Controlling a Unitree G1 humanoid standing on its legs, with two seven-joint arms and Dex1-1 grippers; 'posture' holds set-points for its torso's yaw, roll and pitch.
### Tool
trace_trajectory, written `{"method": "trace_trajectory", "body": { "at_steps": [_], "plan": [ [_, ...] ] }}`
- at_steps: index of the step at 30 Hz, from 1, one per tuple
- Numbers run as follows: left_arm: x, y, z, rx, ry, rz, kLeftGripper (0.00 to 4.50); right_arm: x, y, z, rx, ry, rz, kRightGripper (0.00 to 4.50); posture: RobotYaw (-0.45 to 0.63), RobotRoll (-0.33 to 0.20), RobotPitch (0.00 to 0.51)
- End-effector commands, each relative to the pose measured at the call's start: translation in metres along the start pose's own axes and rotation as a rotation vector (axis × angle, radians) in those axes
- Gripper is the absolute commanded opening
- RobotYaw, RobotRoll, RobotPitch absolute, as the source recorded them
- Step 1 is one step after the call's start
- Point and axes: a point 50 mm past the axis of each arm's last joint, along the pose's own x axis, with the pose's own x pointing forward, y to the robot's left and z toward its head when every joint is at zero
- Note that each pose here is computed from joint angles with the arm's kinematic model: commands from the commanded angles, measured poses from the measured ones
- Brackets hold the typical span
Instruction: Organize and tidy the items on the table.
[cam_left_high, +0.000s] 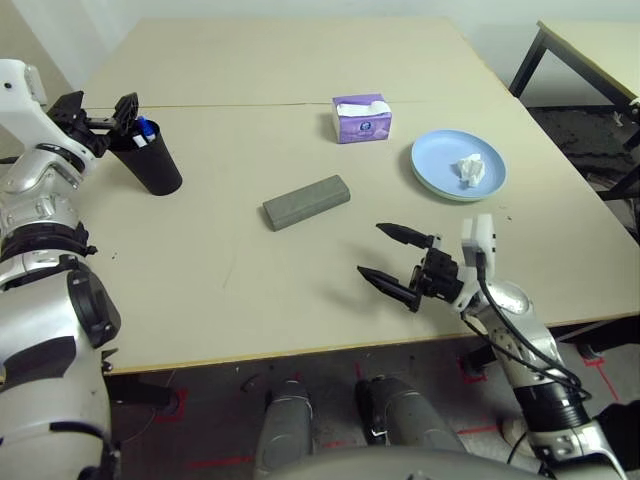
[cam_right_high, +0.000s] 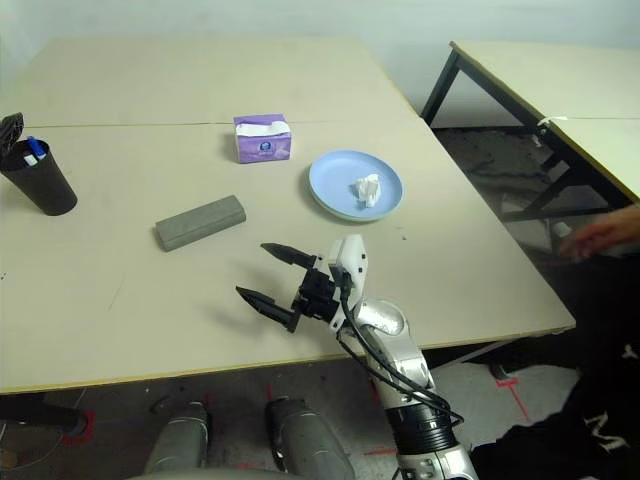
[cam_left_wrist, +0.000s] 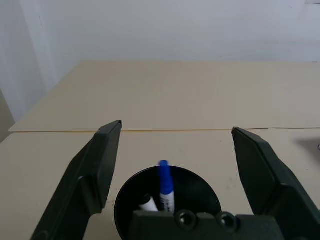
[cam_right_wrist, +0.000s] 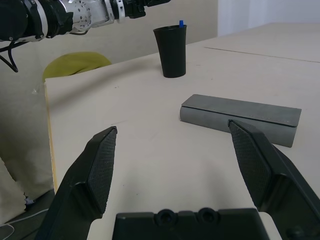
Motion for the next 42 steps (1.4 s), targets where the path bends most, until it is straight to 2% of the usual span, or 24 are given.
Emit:
{"method": "trace_trajectory", "body": {
  "at_steps": [1,3,8,13,15,17,21,26,29,33,42],
  "plan": [
    [-0.005,0.005,-0.003,0.0,0.016,-0.021,4.47,-0.002,-0.003,0.002,-0.01,-0.009,-0.029,4.5,-0.06,0.0,0.14],
    [-0.008,0.007,-0.002,-0.004,0.01,-0.04,4.47,-0.004,-0.007,0.006,-0.027,-0.019,-0.059,4.5,-0.05,0.0,0.142],
    [-0.029,0.029,0.001,0.002,-0.015,-0.022,4.47,-0.02,-0.03,0.025,-0.085,-0.052,-0.196,4.5,-0.04,0.0,0.146],
    [-0.059,0.058,0.01,0.009,-0.05,0.062,4.47,-0.048,-0.059,0.058,-0.196,-0.07,-0.39,4.5,-0.02,0.0,0.153],
    [-0.081,0.072,0.005,0.01,-0.028,0.117,4.47,-0.067,-0.072,0.067,-0.239,-0.049,-0.515,4.5,-0.01,0.0,0.158],
    [-0.094,0.078,0.001,0.013,-0.006,0.143,4.47,-0.08,-0.079,0.07,-0.255,-0.035,-0.595,4.5,-0.01,0.0,0.16],
    [-0.115,0.07,-0.021,-0.002,0.063,0.116,4.47,-0.109,-0.088,0.063,-0.303,0.049,-0.775,4.5,0.0,0.0,0.163],
    [-0.128,0.048,-0.047,-0.016,0.148,0.046,4.47,-0.134,-0.093,0.045,-0.313,0.1,-0.985,4.5,0.0,0.0,0.164],
    [-0.132,0.037,-0.055,-0.021,0.174,0.033,4.47,-0.145,-0.093,0.034,-0.302,0.111,-1.103,4.5,0.0,0.0,0.166],
    [-0.138,0.033,-0.057,-0.021,0.191,0.045,4.47,-0.149,-0.093,0.023,-0.306,0.143,-1.172,4.5,0.01,0.0,0.171],
    [-0.151,0.038,-0.042,0.005,0.195,0.075,4.47,-0.133,-0.088,0.011,-0.275,0.122,-1.176,4.5,0.07,0.0,0.207]
  ]
}}
